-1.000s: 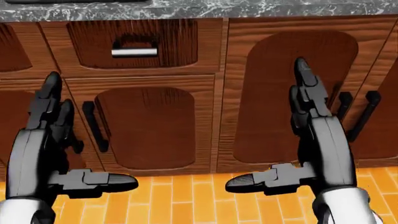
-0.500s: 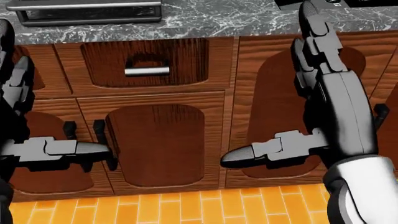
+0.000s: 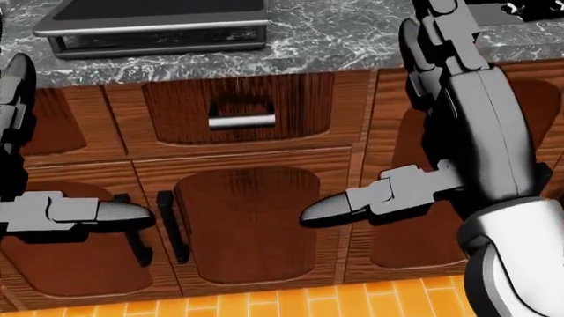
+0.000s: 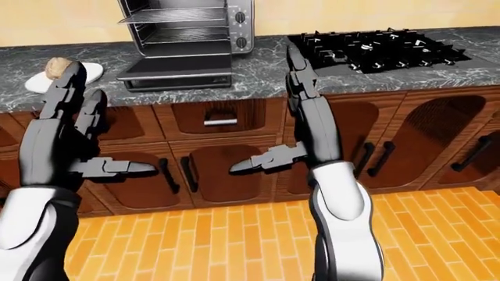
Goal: Place the bread on the top rack of the toaster oven.
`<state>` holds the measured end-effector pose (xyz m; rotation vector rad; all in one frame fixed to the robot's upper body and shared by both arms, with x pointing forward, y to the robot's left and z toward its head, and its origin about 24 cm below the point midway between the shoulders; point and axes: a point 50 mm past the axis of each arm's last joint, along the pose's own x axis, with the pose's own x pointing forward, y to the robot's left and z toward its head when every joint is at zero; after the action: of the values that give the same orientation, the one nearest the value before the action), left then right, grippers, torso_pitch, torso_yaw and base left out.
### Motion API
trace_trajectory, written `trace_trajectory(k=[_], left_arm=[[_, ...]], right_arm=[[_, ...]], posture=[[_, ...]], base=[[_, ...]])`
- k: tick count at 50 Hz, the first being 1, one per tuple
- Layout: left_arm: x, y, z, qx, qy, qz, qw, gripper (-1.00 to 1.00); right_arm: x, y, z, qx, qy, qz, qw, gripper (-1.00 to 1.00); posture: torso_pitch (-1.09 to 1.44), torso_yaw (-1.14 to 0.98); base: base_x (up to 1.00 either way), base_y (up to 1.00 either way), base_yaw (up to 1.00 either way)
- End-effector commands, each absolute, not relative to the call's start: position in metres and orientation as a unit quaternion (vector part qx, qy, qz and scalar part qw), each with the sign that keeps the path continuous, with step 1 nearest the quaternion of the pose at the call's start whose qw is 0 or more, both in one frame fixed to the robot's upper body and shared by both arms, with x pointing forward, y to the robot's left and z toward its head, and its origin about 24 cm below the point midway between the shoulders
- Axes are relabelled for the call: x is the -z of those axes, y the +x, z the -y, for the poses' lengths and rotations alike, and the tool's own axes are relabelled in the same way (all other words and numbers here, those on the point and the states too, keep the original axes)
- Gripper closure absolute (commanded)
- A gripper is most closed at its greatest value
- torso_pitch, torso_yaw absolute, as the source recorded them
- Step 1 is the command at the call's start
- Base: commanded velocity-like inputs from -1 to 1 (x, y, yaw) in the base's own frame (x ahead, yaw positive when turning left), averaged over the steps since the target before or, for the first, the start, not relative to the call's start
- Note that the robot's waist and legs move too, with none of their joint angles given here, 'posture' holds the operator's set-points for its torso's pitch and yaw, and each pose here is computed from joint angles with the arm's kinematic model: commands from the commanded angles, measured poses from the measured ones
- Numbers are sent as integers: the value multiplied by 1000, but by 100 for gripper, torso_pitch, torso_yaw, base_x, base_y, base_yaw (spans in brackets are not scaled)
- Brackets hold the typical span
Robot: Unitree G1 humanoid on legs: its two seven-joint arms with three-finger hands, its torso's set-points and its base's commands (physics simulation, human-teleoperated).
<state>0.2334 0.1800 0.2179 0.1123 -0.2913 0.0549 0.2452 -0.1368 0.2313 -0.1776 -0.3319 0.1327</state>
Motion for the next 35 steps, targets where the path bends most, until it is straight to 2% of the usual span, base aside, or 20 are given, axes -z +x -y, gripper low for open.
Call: trace_trajectory(k=[1, 35], left_arm=[[-227, 231, -178, -23, 59, 175, 982, -100], [-235, 227, -180, -34, 63, 187, 980, -100]], right_arm=[[-237, 242, 136, -63, -90, 190, 976, -100], [-251, 241, 134, -63, -103, 215, 969, -100]], posture=[[0, 0], [0, 0]], base=[[19, 34, 0], [21, 51, 0]])
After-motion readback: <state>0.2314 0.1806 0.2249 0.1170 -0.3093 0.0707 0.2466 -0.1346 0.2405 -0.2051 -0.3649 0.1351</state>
